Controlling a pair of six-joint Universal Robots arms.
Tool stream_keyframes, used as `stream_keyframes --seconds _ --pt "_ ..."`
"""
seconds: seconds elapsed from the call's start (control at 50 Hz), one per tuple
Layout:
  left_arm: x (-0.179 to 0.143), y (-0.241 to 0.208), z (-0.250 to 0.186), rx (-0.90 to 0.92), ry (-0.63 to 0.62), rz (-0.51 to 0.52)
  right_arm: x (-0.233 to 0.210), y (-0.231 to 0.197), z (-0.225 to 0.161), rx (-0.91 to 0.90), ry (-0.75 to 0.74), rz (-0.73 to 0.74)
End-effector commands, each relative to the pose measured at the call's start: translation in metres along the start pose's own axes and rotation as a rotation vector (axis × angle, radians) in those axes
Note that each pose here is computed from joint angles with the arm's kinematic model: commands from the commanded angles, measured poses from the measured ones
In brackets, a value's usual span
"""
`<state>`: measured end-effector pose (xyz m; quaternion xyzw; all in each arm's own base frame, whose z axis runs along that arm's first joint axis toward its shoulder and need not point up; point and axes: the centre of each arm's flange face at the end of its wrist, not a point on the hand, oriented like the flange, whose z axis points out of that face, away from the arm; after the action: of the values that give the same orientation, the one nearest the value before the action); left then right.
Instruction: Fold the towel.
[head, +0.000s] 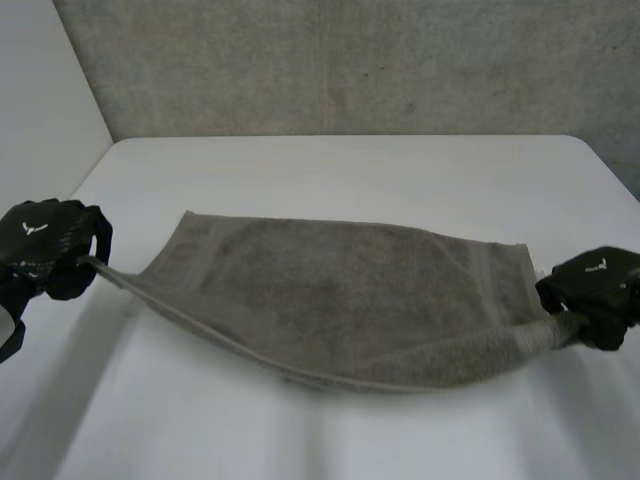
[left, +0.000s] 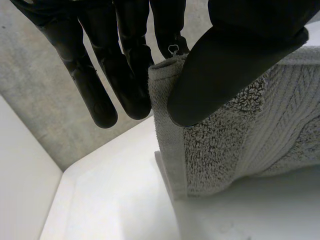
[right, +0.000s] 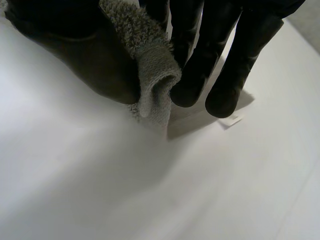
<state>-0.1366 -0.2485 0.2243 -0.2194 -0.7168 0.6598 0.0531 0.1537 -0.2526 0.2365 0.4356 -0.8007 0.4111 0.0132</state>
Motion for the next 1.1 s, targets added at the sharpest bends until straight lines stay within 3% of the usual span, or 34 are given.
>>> stream_keyframes --seconds 0.02,0.24,0.4,0.7,0.9,1.1 --pt "-0.005 0.012 0.050 0.017 0.034 0.015 0.024 0.005 0.054 0.018 0.050 0.074" --pt "-0.006 0.017 0.158 0.046 -0.071 0.048 0.033 -0.003 0.113 0.079 0.096 0.257" --pt "0.018 0.031 0.197 0.012 -0.022 0.049 0.045 -0.008 0.132 0.130 0.194 0.304" --pt "0.019 0.050 0.234 0.017 -0.079 0.057 0.039 -0.013 0.158 0.155 0.220 0.312" --pt "0.015 0.054 0.253 0.030 -0.111 0.059 0.048 -0.008 0.172 0.183 0.314 0.324" --pt "0.024 0.062 0.258 0.006 -0.091 0.058 0.052 -0.011 0.177 0.197 0.324 0.323"
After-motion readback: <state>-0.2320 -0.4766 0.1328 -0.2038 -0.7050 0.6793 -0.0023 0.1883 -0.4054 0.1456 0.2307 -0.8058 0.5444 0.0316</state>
